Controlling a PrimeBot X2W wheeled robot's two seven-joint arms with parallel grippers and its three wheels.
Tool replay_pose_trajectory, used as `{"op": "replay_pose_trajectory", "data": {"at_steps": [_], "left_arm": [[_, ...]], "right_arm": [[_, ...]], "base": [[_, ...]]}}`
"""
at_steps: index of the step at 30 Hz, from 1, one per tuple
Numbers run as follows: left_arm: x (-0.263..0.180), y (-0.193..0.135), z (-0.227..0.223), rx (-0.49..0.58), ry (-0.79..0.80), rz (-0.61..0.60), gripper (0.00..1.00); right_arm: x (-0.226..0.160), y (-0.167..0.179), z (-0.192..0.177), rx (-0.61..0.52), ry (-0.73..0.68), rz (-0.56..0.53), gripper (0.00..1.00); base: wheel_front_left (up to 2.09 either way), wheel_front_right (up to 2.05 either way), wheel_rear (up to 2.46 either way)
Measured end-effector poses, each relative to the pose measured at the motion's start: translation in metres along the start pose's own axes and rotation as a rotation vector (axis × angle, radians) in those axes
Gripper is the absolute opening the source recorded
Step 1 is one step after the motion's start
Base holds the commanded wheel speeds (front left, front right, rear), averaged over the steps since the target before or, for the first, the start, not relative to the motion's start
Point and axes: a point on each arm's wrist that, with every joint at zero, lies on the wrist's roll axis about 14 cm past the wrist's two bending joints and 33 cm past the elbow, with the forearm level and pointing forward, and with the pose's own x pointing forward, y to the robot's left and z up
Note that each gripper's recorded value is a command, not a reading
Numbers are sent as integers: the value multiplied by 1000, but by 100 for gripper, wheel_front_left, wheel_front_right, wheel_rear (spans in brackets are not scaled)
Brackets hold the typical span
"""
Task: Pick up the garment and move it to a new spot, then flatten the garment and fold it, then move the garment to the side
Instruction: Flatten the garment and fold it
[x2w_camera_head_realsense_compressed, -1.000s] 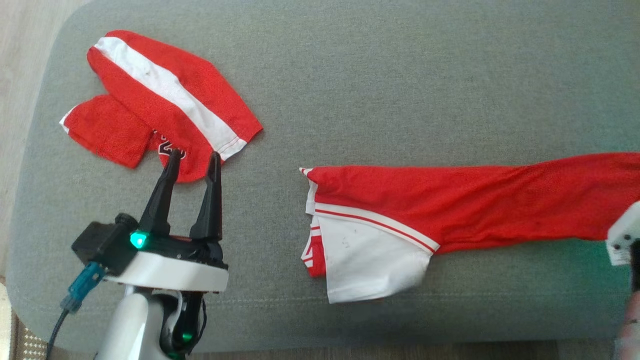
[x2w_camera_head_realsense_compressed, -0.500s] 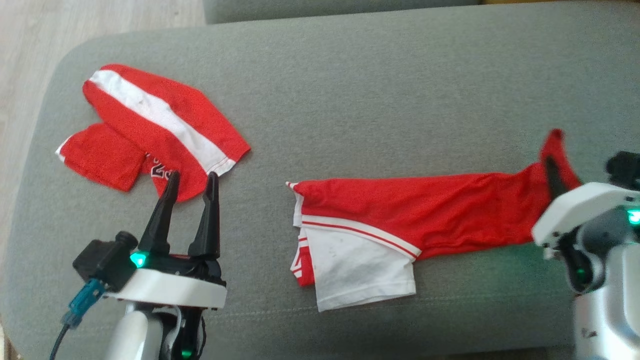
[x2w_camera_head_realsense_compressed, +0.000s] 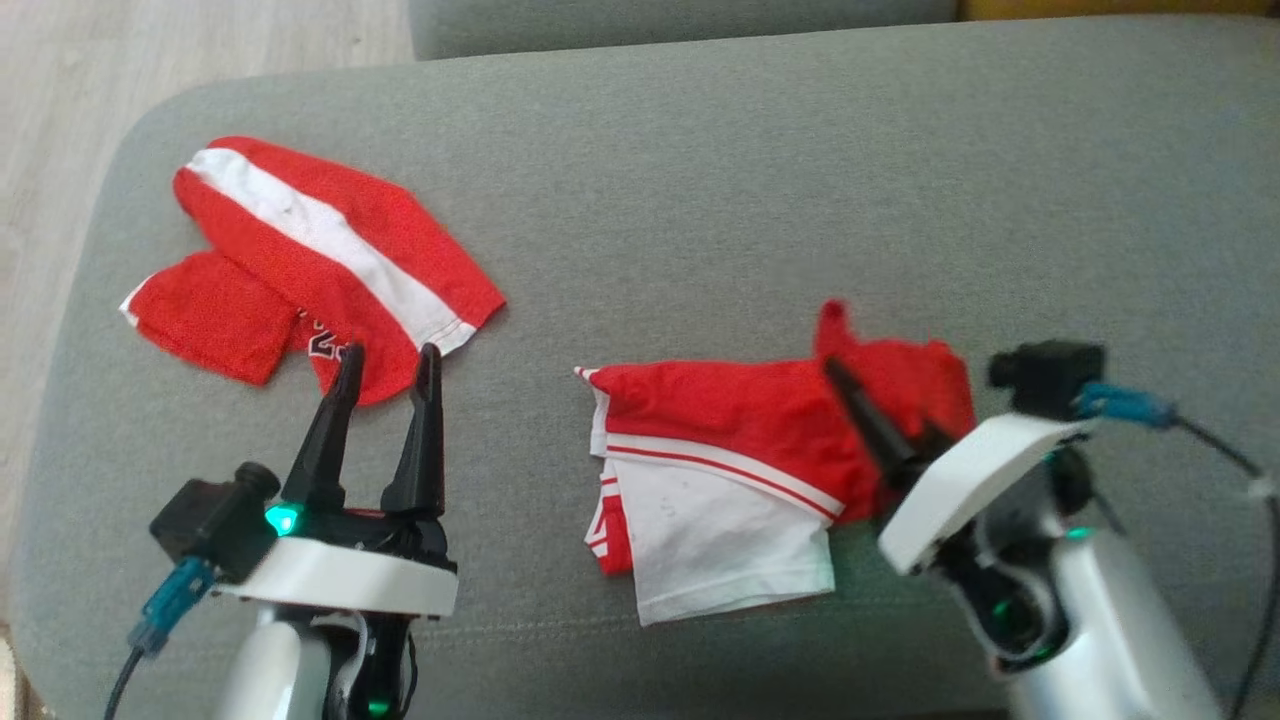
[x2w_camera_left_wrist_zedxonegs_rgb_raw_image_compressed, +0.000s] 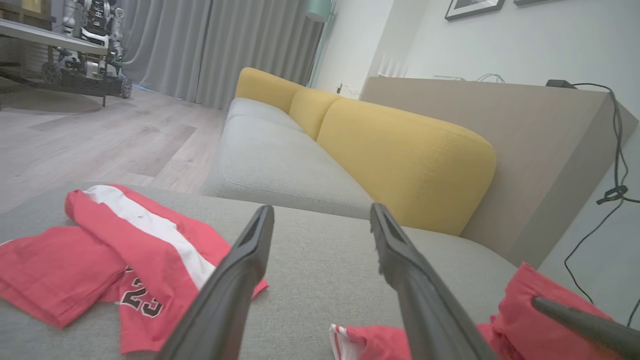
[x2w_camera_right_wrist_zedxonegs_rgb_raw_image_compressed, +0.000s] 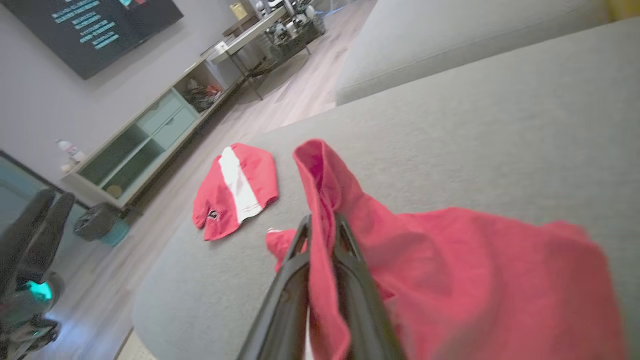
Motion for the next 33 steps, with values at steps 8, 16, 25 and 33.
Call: {"op": "replay_pose_trajectory", "data": {"at_steps": [8,16,25,33], "left_arm": [[-9,13,4,-2,-7,50,100],[-19,27,0,-4,9,105,100],[-24,43,-9,-6,38,157,100],[-22,45,-9,-8,39,161,100]], "right_arm": [[15,37,-47,45,66,113,0],[47,49,-64,52,76,158,0],[69,49,-101,62,175,163,0],[72,57,-112,85,196,183,100]], "base": [[0,0,0],[0,0,0],[0,0,0],[0,0,0]]}}
